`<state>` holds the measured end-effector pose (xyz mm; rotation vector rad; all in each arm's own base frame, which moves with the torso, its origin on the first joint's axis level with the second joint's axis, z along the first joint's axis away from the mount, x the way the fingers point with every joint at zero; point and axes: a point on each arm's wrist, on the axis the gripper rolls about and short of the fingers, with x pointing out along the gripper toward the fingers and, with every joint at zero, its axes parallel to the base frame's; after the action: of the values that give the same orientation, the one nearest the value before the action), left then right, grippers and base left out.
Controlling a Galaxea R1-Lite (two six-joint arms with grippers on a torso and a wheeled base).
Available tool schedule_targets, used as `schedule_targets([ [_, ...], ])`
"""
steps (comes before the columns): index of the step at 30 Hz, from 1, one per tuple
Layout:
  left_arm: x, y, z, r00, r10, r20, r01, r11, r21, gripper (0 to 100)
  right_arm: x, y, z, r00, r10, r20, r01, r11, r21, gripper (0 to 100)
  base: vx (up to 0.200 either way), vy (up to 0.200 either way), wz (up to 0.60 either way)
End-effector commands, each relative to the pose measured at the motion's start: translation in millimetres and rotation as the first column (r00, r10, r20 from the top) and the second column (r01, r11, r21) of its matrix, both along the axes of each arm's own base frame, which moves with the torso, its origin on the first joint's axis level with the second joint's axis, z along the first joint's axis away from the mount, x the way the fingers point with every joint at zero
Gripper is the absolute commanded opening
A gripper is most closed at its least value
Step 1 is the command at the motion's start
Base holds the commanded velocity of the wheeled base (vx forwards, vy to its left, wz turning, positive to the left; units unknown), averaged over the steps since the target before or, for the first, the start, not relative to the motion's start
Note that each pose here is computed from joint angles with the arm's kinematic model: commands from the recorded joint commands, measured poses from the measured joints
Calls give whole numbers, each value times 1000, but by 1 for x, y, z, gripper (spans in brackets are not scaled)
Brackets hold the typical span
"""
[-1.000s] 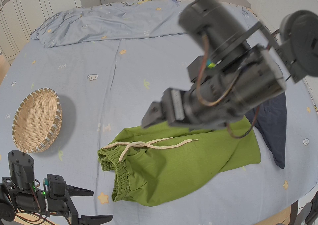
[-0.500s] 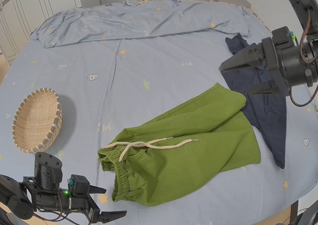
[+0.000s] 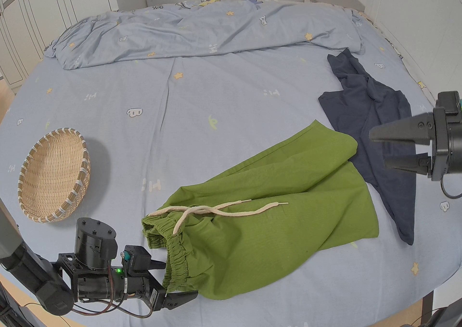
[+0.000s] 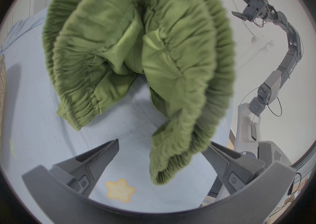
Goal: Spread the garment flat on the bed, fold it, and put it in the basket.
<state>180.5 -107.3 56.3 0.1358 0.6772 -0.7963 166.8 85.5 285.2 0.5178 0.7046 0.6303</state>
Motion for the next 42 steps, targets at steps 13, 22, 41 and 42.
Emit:
schedule_targets([
  [13, 0, 2, -4, 992, 122, -32, -126, 977, -173, 0, 5, -3, -37, 1000, -21, 2, 21, 1000, 5, 100, 0, 0, 0],
  [22, -12, 30, -4, 976, 194, -100, -212, 951, -224, 0, 22, -7, -48, 996, -71, -51, 70, 997, -20, 100, 0, 0, 0],
  [41, 3, 96, 1, 916, 326, -235, -396, 833, -387, 0, 63, -55, -150, 949, 7, -316, -43, 993, -108, 100, 0, 0, 0],
  [42, 3, 96, 1, 916, 326, -235, -396, 833, -387, 0, 63, -55, -150, 949, 7, -316, -43, 993, -108, 100, 0, 0, 0],
])
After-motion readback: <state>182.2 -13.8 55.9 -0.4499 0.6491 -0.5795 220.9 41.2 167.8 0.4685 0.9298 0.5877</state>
